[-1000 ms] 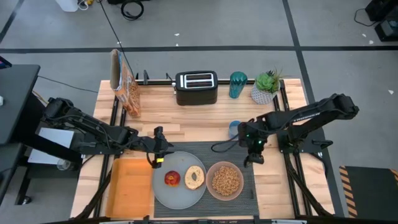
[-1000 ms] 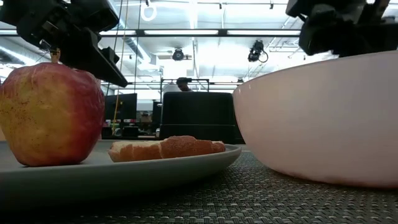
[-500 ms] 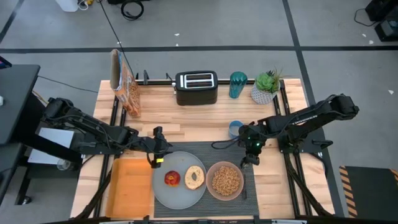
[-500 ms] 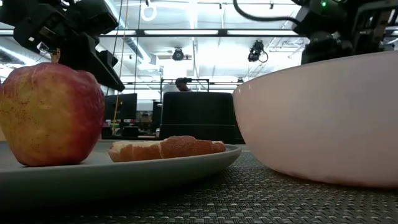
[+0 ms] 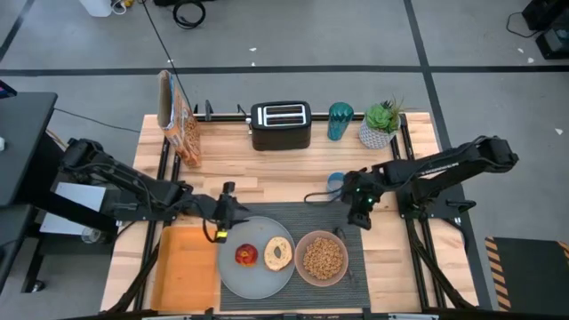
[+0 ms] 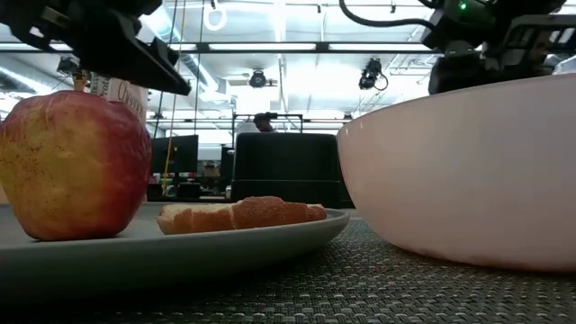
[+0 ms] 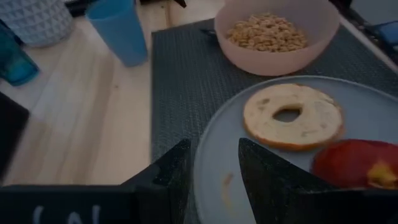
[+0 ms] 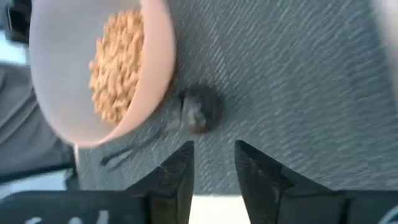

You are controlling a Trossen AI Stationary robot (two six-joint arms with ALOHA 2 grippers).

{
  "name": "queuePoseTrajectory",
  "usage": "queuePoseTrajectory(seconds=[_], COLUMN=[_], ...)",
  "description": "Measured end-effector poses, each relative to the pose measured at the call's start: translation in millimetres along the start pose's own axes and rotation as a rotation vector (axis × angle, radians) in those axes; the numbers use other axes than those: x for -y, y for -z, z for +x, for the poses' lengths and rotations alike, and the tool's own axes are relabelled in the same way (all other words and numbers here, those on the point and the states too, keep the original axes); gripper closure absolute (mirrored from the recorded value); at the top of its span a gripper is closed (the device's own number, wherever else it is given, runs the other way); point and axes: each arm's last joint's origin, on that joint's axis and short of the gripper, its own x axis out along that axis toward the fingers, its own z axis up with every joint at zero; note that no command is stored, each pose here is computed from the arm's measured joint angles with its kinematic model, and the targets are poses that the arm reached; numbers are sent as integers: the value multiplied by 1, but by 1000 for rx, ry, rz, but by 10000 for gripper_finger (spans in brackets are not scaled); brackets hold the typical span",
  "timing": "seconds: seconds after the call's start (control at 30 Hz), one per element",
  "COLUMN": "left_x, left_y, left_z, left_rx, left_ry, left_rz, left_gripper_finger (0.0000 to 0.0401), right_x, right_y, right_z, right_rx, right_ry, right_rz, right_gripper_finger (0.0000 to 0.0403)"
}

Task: Arrange a breakfast setting
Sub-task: Return to Home Position

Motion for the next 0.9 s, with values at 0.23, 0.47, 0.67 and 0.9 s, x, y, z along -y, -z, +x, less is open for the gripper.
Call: queuePoseTrajectory(seconds=[0.23, 0.47, 0.67, 0.9], left_x=[-3, -12, -17, -21], left_y=[18, 55, 72, 81], left_z=[-8, -26, -41, -51], left_rx=[86, 274, 407, 466], left_ry=[-12, -43, -54, -95], left_rz=[17, -77, -96, -127], left_gripper_finger=[260, 260, 260, 260], right_x=[-8, -17, -9, 0], right_y=[6, 21, 34, 53], right_z=[-34, -66, -69, -78], right_rx=[201, 657, 959, 1071], right_ry=[44, 144, 75, 101], right_rz=[-98, -232, -405, -482], right_gripper_finger=[264, 265, 265, 266])
